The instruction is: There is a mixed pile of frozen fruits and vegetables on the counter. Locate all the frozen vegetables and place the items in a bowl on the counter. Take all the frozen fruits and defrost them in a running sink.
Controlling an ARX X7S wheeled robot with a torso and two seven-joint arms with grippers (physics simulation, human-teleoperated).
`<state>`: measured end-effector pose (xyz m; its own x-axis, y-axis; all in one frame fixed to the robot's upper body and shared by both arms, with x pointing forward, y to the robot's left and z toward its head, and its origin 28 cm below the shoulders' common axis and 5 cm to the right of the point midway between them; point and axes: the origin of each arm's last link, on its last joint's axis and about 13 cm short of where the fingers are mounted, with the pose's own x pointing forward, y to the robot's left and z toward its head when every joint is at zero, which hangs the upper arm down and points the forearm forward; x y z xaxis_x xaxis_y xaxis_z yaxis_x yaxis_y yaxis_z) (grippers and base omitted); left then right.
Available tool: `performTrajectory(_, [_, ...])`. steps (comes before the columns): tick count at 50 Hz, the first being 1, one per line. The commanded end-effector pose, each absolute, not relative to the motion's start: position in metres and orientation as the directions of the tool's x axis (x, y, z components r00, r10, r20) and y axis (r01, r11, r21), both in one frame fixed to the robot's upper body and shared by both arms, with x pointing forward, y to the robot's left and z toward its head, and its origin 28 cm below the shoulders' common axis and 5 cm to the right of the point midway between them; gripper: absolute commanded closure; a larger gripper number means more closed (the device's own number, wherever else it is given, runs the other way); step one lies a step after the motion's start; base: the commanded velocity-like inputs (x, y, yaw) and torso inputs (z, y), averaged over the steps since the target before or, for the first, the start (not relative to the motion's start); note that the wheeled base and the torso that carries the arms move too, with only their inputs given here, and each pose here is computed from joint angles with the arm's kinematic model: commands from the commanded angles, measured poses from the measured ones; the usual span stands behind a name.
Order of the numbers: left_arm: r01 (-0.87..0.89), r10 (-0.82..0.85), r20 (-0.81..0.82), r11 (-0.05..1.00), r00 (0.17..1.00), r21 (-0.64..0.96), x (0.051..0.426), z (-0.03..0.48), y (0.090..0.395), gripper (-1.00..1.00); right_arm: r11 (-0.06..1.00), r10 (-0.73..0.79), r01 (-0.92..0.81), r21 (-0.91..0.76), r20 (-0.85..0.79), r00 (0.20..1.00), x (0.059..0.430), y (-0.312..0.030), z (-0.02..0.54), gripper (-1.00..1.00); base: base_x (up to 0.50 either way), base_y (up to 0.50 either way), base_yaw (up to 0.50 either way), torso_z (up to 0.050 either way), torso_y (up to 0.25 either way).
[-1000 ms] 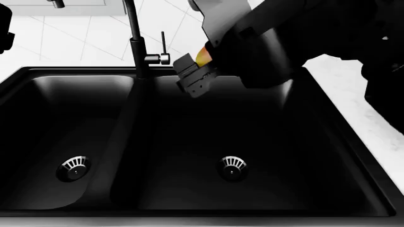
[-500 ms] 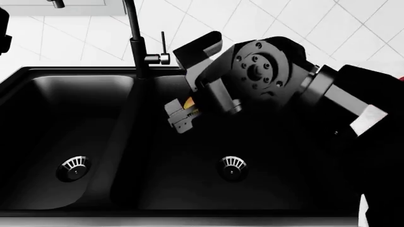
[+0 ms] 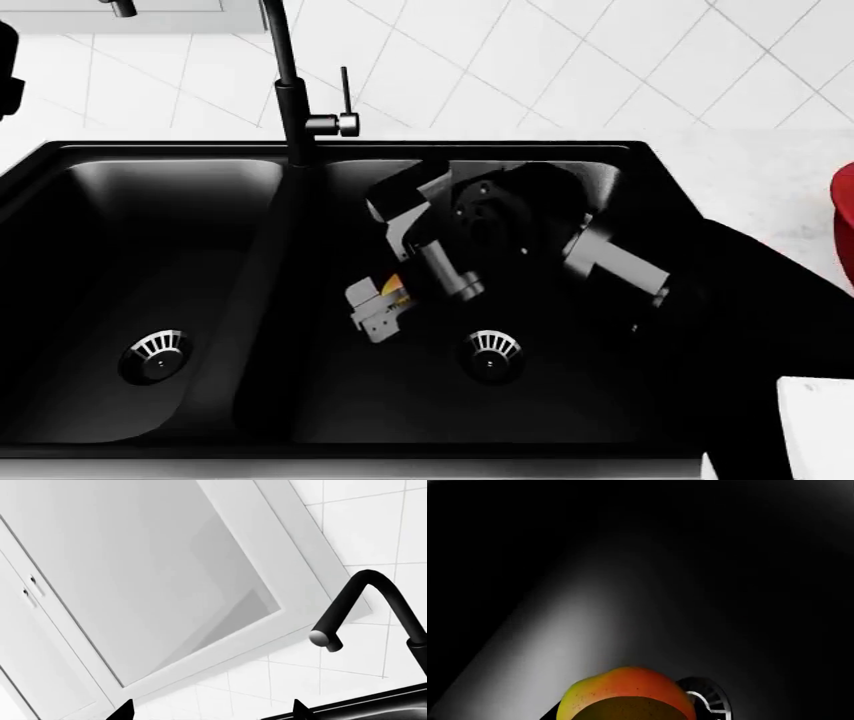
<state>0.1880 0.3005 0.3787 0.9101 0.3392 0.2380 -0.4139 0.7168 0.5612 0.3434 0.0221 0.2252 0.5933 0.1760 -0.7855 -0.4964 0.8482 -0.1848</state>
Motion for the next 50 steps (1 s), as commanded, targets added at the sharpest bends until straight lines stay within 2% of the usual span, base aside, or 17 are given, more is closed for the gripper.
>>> performTrajectory(1, [-0.416,0.342,0.237,0.717,0.909,0.559,0.188,0.378,0.302,-1.0,0.83,0.153,-0.522,-0.196,-0.819,0.552,0.343,0.02,0.207,1.0,0.0,0.0,0.0,0.0,0.0])
performTrajectory(19, [-0.416,0.344,0.236,0.717,0.909,0.559,0.187,0.378,0.302,-1.0,0.818,0.132,-0.538,-0.204,-0.843,0.521,0.34,0.017,0.199,1.0,0.0,0.0,0.0,0.0,0.0])
performTrajectory(27, [-0.414,0.34,0.236,0.718,0.91,0.559,0.188,0.378,0.301,-1.0,0.794,0.112,-0.569,-0.214,-0.869,0.483,0.336,0.015,0.19,1.0,0.0,0.0,0.0,0.0,0.0])
performTrajectory(28, [-0.414,0.341,0.236,0.718,0.91,0.559,0.188,0.378,0.301,-1.0,0.791,0.112,-0.572,-0.216,-0.869,0.483,0.336,0.015,0.19,-1.0,0.0,0.0,0.0,0.0,0.0])
performTrajectory(44, [-0.415,0.342,0.236,0.719,0.91,0.558,0.188,0.377,0.301,-1.0,0.787,0.113,-0.574,-0.227,-0.861,0.496,0.338,0.014,0.194,-1.0,0.0,0.0,0.0,0.0,0.0])
performTrajectory(50, [-0.417,0.345,0.236,0.719,0.908,0.556,0.188,0.377,0.303,-1.0,0.801,0.126,-0.547,-0.244,-0.824,0.553,0.342,0.014,0.212,-1.0,0.0,0.0,0.0,0.0,0.0])
